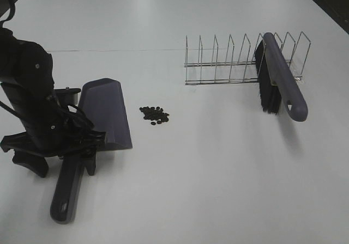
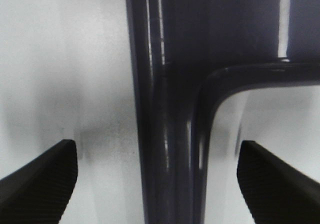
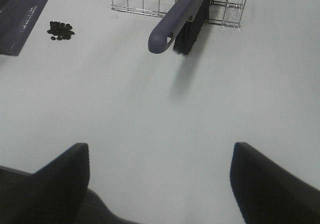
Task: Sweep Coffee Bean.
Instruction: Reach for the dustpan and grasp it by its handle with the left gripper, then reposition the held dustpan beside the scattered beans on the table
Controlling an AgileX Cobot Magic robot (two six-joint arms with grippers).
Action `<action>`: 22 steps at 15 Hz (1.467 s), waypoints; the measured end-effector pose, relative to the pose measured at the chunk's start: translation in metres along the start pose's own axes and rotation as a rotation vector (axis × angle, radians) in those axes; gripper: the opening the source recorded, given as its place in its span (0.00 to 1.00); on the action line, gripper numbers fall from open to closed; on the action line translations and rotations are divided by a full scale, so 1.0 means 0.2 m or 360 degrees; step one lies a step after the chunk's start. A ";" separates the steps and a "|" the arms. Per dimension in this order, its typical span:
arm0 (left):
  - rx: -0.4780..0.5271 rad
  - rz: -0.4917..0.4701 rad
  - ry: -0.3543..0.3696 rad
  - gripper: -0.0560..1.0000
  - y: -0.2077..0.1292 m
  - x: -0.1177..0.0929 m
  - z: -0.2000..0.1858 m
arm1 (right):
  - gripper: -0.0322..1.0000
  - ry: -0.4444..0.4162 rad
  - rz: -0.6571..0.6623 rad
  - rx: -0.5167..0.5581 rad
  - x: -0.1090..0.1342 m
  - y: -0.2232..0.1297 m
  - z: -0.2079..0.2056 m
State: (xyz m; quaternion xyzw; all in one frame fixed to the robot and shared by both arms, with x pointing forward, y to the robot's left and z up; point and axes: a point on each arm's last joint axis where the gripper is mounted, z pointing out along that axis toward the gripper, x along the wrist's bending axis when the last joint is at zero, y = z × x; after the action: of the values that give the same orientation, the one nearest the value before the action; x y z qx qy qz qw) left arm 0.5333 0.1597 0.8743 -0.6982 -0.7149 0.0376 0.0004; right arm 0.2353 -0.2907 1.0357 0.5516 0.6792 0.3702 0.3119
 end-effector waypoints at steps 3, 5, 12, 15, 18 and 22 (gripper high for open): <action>0.0002 0.0011 0.0013 0.74 0.00 0.00 0.01 | 0.69 0.0000 0.0000 0.0000 0.00 0.00 0.00; -0.0029 0.0024 0.0000 0.59 0.01 0.00 0.01 | 0.69 0.0000 0.0000 0.0000 0.00 0.00 0.00; -0.0037 0.0237 0.0002 0.36 0.02 0.00 0.01 | 0.69 0.0000 0.0000 0.0000 0.00 0.00 0.00; -0.0008 0.0337 0.0116 0.36 0.02 0.05 -0.01 | 0.69 0.0000 0.0000 0.0000 0.00 0.00 0.00; -0.0091 0.0304 0.0132 0.36 0.07 0.19 -0.14 | 0.69 0.0000 0.0000 0.0000 0.00 0.00 0.00; -0.0147 0.0582 0.0147 0.36 0.09 0.31 -0.23 | 0.69 -0.0006 0.0044 -0.0012 0.00 0.01 -0.01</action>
State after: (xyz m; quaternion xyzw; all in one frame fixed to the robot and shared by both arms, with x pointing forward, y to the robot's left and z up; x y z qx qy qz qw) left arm 0.5523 0.2253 0.9168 -0.8166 -0.5765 -0.0278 -0.0055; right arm 0.2347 -0.2911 1.0377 0.5605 0.6695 0.3759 0.3102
